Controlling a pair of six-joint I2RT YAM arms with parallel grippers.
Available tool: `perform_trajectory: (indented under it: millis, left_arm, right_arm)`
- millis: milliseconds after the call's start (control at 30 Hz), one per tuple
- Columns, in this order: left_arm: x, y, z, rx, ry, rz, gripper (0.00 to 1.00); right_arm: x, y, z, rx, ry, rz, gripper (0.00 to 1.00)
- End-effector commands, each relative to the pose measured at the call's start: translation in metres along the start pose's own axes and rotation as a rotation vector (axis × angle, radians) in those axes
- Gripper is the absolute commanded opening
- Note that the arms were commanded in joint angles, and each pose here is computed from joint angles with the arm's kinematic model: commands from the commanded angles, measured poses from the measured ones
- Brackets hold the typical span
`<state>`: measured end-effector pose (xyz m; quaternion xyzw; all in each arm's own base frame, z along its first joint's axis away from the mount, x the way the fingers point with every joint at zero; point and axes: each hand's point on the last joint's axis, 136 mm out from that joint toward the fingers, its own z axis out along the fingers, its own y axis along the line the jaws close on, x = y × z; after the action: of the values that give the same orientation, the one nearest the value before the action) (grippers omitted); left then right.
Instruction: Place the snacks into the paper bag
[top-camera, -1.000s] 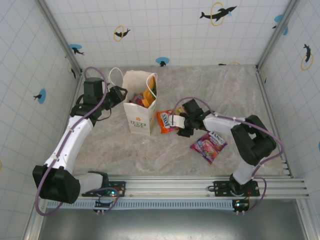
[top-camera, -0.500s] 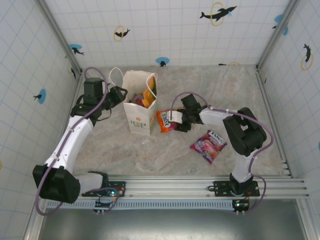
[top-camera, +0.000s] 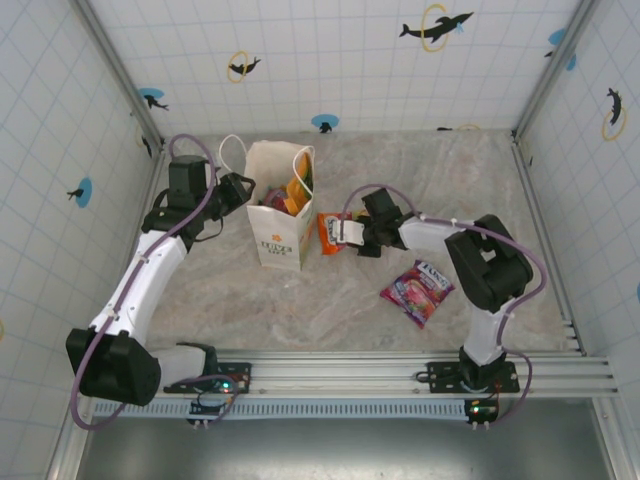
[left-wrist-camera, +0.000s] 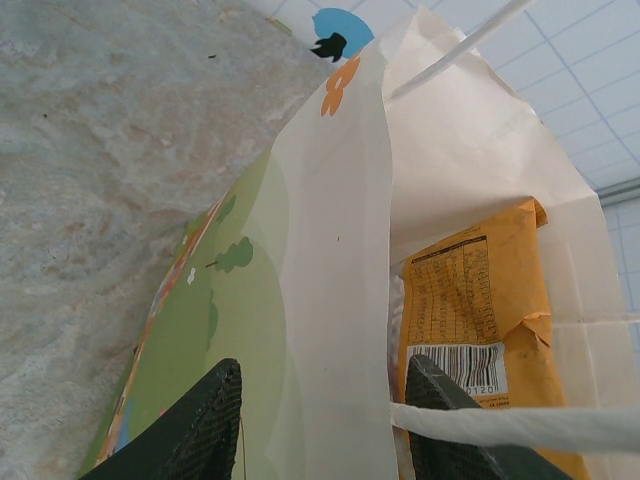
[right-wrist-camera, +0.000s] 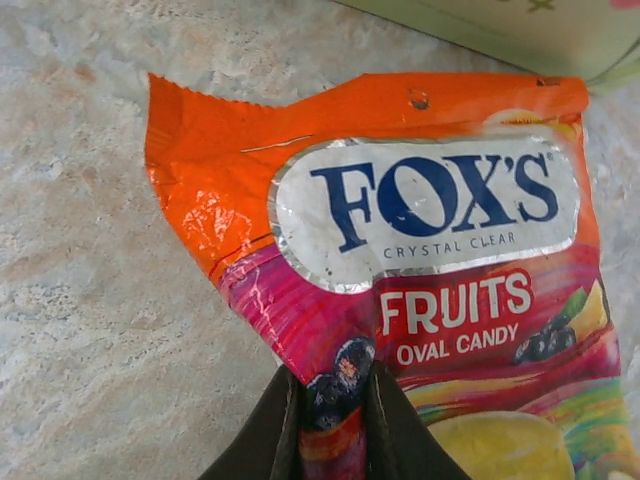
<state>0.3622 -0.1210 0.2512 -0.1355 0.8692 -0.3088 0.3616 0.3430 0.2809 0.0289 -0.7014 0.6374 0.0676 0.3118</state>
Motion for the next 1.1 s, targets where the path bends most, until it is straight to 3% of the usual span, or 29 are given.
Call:
perform_trajectory:
  millis: [0, 67, 400, 600, 767, 933, 1067]
  left_arm:
    - [-0.002, 0.005, 0.003, -0.009, -0.007, -0.007, 0.46]
    - [-0.002, 0.004, 0.003, -0.003, -0.006, -0.008, 0.46]
    - [-0.011, -0.008, -0.002, 0.034, -0.033, 0.012, 0.45]
    - [-0.013, -0.015, -0.001, 0.075, -0.037, 0.024, 0.43]
    - [-0.017, -0.026, -0.002, 0.121, -0.040, 0.038, 0.41]
    - [-0.018, -0.030, -0.003, 0.134, -0.041, 0.038, 0.31]
    - [-0.016, -0.028, -0.004, 0.129, -0.040, 0.036, 0.30]
  right_arm:
    - [0.003, 0.003, -0.010, 0.002, -0.002, 0.015, 0.04]
    - [-0.003, -0.001, -0.018, 0.022, -0.026, 0.022, 0.00]
    - [-0.045, -0.043, -0.096, 0.230, -0.285, 0.258, 0.00]
    - [-0.071, -0.064, -0.157, 0.364, -0.494, 0.438, 0.00]
    - [-0.090, -0.100, -0.223, 0.526, -0.684, 0.688, 0.00]
    - [-0.131, -0.116, -0.283, 0.592, -0.908, 0.804, 0.00]
    - [-0.176, -0.115, -0.313, 0.597, -1.036, 0.807, 0.00]
